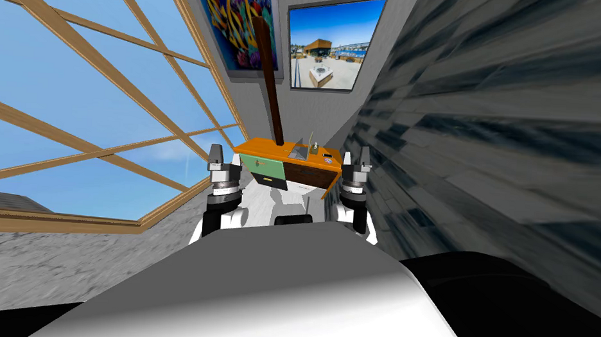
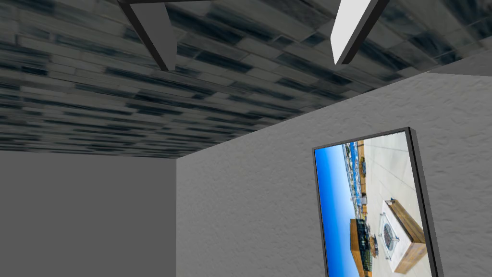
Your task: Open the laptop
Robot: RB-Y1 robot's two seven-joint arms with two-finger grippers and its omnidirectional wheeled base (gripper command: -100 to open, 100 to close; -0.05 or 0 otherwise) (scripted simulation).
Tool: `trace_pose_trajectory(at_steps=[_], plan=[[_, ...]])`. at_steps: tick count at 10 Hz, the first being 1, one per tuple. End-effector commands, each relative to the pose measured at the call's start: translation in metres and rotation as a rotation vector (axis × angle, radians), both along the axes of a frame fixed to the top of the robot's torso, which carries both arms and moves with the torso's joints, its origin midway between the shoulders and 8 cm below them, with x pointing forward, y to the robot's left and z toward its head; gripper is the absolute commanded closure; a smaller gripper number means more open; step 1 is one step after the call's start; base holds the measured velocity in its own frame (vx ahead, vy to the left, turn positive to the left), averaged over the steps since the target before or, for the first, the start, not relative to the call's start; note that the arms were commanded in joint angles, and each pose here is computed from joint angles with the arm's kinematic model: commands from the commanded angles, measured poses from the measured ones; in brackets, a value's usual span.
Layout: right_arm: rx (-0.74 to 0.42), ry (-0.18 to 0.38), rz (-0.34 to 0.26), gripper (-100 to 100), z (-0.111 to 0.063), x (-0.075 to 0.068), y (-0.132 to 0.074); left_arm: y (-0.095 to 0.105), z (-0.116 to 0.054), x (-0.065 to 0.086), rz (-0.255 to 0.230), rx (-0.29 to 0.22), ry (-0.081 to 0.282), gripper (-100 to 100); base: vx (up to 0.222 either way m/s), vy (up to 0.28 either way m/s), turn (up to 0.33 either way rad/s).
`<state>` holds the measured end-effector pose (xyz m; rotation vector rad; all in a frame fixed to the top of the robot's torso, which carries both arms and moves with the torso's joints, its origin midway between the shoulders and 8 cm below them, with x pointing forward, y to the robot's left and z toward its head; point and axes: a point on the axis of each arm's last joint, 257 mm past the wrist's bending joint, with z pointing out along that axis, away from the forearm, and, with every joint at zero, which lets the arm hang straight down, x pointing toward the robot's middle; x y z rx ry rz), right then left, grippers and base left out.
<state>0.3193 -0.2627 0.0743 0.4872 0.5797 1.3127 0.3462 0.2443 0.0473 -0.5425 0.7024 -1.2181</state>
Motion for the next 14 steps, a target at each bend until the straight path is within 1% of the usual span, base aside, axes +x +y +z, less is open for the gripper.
trace_pose_trajectory(at_steps=[1, 9, 10, 14], plan=[[0.0, 0.0, 0.0, 0, 0.0, 0.0, 0.0, 0.0, 0.0, 0.0, 0.0, 0.0, 0.0, 0, 0.0, 0.0, 0.0], [0.0, 0.0, 0.0, 0, 0.0, 0.0, 0.0, 0.0, 0.0, 0.0, 0.0, 0.0, 0.0, 0, 0.0, 0.0, 0.0], [-0.05, 0.025, 0.008, -100, -0.005, 0.007, 0.006, 0.0, 0.0, 0.0, 0.0, 0.0, 0.0, 0, 0.01, 0.013, 0.031], [-0.178, 0.096, 0.005, -100, -0.021, 0.026, 0.018, 0.0, 0.0, 0.0, 0.0, 0.0, 0.0, 0, 0.018, 0.027, 0.045]])
